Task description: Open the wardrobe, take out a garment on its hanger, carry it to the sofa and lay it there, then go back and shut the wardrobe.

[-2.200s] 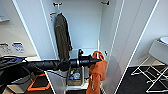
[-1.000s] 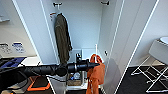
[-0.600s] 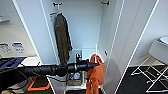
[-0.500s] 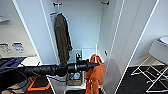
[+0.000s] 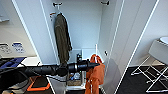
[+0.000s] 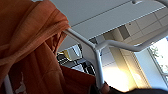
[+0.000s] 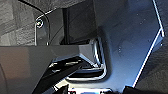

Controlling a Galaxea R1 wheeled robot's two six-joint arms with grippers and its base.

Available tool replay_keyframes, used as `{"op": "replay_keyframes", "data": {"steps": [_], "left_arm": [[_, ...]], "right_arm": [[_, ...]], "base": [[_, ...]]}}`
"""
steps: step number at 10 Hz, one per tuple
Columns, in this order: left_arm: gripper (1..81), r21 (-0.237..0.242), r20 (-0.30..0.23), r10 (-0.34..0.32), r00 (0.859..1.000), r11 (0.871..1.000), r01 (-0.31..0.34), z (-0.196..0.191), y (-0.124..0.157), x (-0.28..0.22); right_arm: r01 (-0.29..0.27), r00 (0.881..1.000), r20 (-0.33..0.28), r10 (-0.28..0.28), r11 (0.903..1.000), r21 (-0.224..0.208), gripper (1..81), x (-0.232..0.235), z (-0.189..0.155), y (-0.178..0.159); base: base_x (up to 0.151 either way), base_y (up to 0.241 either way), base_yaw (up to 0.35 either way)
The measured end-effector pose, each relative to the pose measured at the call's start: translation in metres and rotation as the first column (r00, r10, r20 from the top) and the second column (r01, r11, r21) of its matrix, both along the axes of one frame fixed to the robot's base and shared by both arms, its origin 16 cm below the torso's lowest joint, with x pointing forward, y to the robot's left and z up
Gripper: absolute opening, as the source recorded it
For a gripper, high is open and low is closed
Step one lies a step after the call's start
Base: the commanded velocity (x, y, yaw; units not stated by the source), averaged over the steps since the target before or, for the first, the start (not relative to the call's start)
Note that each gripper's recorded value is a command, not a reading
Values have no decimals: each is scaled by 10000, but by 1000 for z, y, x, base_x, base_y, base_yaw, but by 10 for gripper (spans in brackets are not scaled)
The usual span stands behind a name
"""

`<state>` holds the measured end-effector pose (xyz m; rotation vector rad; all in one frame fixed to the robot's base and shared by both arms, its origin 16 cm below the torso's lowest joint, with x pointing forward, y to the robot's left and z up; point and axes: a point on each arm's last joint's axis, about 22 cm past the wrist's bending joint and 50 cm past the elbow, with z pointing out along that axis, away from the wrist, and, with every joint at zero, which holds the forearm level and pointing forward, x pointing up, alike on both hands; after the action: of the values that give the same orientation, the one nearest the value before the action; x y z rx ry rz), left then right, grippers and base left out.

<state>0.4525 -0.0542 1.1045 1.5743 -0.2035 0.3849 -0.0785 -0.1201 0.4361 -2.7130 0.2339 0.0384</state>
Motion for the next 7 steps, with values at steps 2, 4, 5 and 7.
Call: {"op": "replay_keyframes", "data": {"steps": [2,4,5,7], "left_arm": [[10,15,13,37,10000,10000,-37,0,1,1],[10,64,-2,33,10000,10000,-33,-2,2,1],[10,69,3,65,10000,10000,-65,-2,3,2],[10,163,-76,270,9996,9995,-269,-8,13,7]], "right_arm": [[-3,10000,18,3,10000,-43,811,-1,0,-4],[-14,10000,-9,14,9999,-121,811,-4,-1,-15],[-59,10000,-28,58,9998,-213,811,-7,-1,-29],[-69,10000,-58,68,9998,-213,811,-13,2,-47]], "base": [[0,0,-158],[0,0,-158],[0,0,-158],[0,0,-158]]}}
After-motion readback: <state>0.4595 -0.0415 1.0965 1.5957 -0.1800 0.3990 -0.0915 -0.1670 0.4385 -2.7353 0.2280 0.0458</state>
